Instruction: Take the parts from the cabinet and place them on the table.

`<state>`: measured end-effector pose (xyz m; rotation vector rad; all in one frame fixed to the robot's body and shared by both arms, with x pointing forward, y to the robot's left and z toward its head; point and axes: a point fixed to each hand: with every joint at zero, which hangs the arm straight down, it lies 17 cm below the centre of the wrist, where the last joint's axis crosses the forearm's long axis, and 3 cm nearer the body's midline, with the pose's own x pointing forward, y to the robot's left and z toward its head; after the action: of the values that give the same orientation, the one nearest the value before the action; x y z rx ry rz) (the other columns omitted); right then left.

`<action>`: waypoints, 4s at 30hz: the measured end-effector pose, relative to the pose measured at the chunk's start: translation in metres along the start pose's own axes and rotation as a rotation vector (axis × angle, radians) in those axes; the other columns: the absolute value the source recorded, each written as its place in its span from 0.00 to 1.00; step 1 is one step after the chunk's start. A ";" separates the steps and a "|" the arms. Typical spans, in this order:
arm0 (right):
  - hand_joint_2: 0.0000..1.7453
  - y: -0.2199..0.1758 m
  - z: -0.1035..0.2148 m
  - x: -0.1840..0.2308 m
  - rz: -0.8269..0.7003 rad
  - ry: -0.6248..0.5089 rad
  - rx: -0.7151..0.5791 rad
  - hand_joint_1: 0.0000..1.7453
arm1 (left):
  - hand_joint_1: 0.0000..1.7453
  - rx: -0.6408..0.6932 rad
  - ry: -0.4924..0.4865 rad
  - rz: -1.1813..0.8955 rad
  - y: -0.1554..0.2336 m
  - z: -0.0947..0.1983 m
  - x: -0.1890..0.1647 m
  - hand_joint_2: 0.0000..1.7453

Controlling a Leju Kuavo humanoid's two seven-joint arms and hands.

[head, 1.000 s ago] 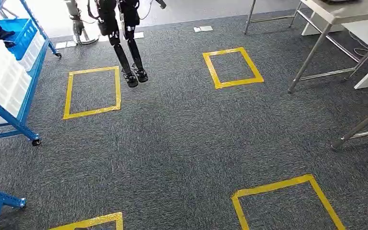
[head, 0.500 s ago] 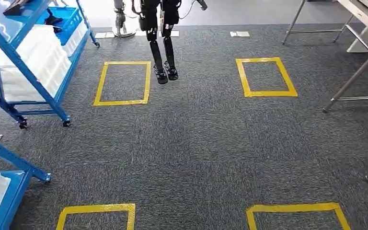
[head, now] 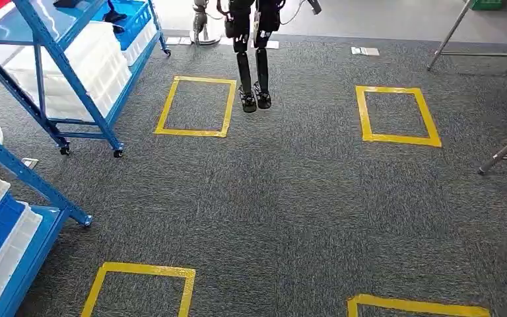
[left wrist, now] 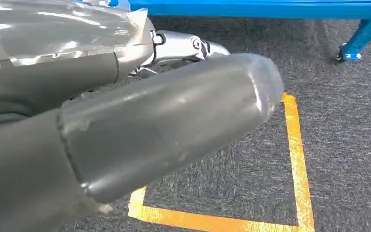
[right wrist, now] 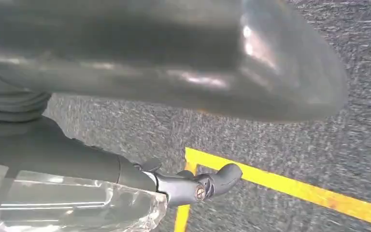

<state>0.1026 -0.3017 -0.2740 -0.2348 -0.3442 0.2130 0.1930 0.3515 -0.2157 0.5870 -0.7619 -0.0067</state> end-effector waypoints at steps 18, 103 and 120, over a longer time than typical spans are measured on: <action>0.00 0.001 0.001 -0.004 -0.008 0.009 0.002 0.00 | 0.00 -0.013 0.009 -0.008 -0.003 0.004 -0.005 0.00; 0.00 0.000 0.002 -0.012 -0.005 0.023 -0.009 0.00 | 0.00 -0.078 0.002 -0.051 -0.025 0.008 0.003 0.00; 0.00 0.000 0.002 -0.010 -0.009 0.021 -0.013 0.00 | 0.00 -0.085 0.002 -0.059 -0.026 0.009 0.002 0.00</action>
<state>0.0929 -0.3040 -0.2755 -0.2483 -0.3259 0.1990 0.1944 0.3248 -0.2223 0.5285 -0.7381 -0.0926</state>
